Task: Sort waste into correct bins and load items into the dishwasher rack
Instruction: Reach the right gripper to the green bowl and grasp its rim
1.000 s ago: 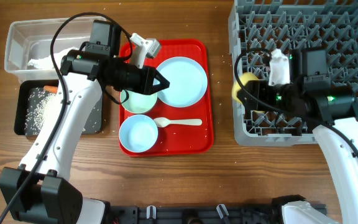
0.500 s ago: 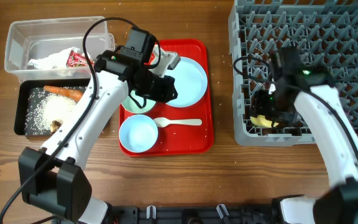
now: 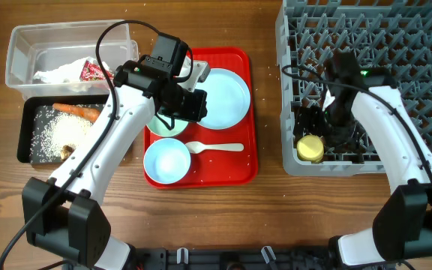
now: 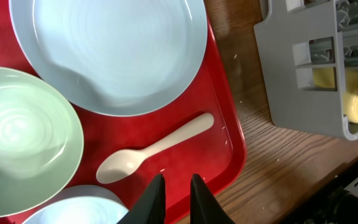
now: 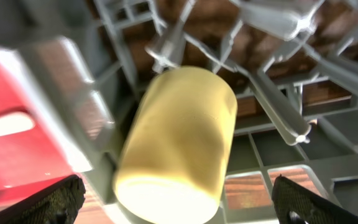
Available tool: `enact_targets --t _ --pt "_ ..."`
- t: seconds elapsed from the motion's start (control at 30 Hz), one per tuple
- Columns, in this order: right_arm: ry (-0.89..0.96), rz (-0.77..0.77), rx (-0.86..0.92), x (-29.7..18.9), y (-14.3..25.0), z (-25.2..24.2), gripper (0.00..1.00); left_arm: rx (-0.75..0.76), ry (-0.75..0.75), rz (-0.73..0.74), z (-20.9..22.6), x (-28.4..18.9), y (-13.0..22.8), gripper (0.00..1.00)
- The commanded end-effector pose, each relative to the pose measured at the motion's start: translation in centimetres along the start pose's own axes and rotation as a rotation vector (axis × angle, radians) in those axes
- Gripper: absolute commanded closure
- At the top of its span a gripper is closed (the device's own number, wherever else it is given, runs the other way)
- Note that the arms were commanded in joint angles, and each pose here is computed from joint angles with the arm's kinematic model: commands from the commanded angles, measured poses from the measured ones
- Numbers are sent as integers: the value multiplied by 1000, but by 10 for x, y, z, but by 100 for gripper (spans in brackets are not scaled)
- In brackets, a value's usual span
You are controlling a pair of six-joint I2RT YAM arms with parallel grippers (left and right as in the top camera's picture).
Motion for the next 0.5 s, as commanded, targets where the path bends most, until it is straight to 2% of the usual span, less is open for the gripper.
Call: enact_targets --t 0.0,0.17,0.23,0.33,0.4,0.47 --pt "-74 -74 -26 -31 -10 10 1 -10 -13 0 1 1 -2 86" --pt "-301 -151 -153 -82 -3 32 5 -46 -14 -10 2 0 -4 85" --pt "-367 -190 -195 -94 3 43 5 -106 -21 -23 8 -4 -5 85" --pt "-381 -203 -249 -94 15 65 5 -252 -39 -75 25 -24 -4 85" --pt "-348 -219 -241 -90 20 77 5 -283 -56 -100 34 -37 -1 84" --pt "-351 -238 -258 -89 25 92 5 -325 -176 -99 49 -50 9 81"
Point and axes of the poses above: each gripper's point midway between its finger pads, its own x axis out along the fingers, its own z axis along the line the jaws close on, y = z × x, the point moved 9 cm from there along -x, back along the fingers, and after that the axes turned 6 degrees about x, right-handed, at the moved point
